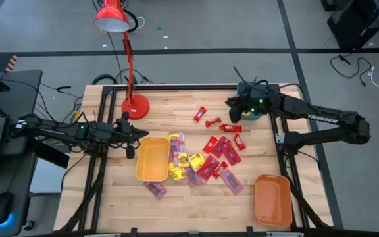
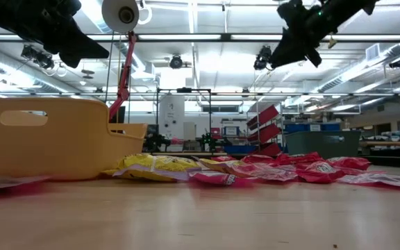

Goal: Sort candy
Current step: Put the yellow candy pack into the blue bin

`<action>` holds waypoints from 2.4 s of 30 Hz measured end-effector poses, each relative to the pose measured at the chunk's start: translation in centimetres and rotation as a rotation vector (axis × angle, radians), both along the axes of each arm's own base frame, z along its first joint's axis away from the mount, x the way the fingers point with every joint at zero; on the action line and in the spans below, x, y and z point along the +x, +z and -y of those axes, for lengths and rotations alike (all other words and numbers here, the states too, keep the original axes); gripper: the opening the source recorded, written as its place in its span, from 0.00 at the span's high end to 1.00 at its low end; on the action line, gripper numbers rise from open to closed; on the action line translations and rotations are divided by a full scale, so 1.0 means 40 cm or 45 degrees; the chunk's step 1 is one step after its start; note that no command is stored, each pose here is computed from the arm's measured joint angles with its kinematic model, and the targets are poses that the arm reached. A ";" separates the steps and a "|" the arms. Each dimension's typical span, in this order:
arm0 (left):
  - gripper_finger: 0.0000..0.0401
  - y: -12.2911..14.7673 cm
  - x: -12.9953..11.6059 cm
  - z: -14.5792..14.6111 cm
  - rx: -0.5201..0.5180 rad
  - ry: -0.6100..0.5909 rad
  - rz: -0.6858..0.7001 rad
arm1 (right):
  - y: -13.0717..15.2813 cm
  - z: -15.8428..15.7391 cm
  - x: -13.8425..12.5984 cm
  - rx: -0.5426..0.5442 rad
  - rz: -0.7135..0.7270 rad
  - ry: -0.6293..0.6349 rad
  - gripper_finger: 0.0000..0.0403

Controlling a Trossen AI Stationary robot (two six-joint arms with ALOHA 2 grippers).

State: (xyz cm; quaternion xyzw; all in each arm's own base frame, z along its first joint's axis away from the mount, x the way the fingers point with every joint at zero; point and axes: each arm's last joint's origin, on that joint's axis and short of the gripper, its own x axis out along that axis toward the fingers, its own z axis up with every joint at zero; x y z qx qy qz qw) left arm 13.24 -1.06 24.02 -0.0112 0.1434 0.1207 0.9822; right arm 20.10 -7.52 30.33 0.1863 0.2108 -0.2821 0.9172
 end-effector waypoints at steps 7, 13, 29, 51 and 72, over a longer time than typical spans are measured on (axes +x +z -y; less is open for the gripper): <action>0.98 0.000 0.000 0.000 -0.008 0.002 0.002 | 0.000 -0.092 0.026 -0.077 -0.031 0.218 0.81; 0.98 0.000 0.000 0.000 -0.012 0.004 0.003 | -0.013 -0.162 0.063 -0.205 -0.074 0.408 0.81; 0.98 -0.001 0.000 0.000 -0.035 0.011 0.005 | -0.126 -0.239 0.195 -0.289 -0.192 0.596 0.81; 0.98 -0.002 0.000 0.000 -0.038 0.012 0.001 | -0.183 -0.277 0.384 -0.288 -0.563 0.703 0.81; 0.98 -0.003 -0.001 0.000 -0.037 0.012 -0.006 | -0.308 -0.380 0.413 -0.180 -0.707 0.873 0.73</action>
